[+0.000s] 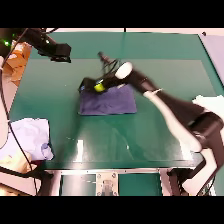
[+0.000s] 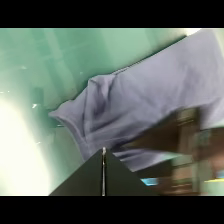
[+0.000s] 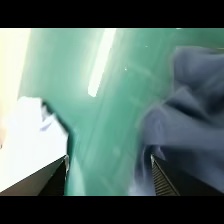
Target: Fold the shirts.
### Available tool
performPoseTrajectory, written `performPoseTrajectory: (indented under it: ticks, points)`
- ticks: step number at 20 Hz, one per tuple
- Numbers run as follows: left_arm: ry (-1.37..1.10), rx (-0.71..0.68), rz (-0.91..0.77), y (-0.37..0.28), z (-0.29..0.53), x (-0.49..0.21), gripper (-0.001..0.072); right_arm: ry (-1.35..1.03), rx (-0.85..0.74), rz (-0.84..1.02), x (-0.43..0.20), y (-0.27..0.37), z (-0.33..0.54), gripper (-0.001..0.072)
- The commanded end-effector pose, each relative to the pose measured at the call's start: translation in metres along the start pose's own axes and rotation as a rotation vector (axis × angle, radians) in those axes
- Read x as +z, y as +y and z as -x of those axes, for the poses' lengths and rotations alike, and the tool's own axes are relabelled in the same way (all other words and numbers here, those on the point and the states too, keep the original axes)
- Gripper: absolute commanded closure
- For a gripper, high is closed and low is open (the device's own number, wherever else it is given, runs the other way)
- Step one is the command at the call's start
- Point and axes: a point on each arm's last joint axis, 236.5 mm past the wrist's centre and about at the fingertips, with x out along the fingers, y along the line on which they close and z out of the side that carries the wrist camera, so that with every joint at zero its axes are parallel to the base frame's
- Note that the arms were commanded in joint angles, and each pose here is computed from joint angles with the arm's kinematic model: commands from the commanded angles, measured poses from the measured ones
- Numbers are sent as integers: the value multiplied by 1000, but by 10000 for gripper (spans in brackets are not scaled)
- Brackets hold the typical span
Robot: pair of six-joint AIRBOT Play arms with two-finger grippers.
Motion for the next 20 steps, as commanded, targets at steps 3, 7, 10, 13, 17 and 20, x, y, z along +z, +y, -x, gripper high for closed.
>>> performPoseTrajectory:
  ticks: [3,7,10,13,17,20]
  points:
    - [18,60,-24,17,7,-6,686,-107,-48,-64,33,-40,-6,132]
    - [19,63,-14,17,7,-6,686,-77,-241,-58,80,-134,136,132]
    - [18,75,13,20,7,-6,686,-11,-378,-113,67,-215,224,132]
    - [12,76,37,20,7,-5,686,78,-352,-226,22,-264,233,128]
    - [11,76,49,20,7,-5,686,140,-185,-283,-19,-257,174,122]
    - [12,76,48,20,7,-5,686,169,-39,-302,-26,-223,130,122]
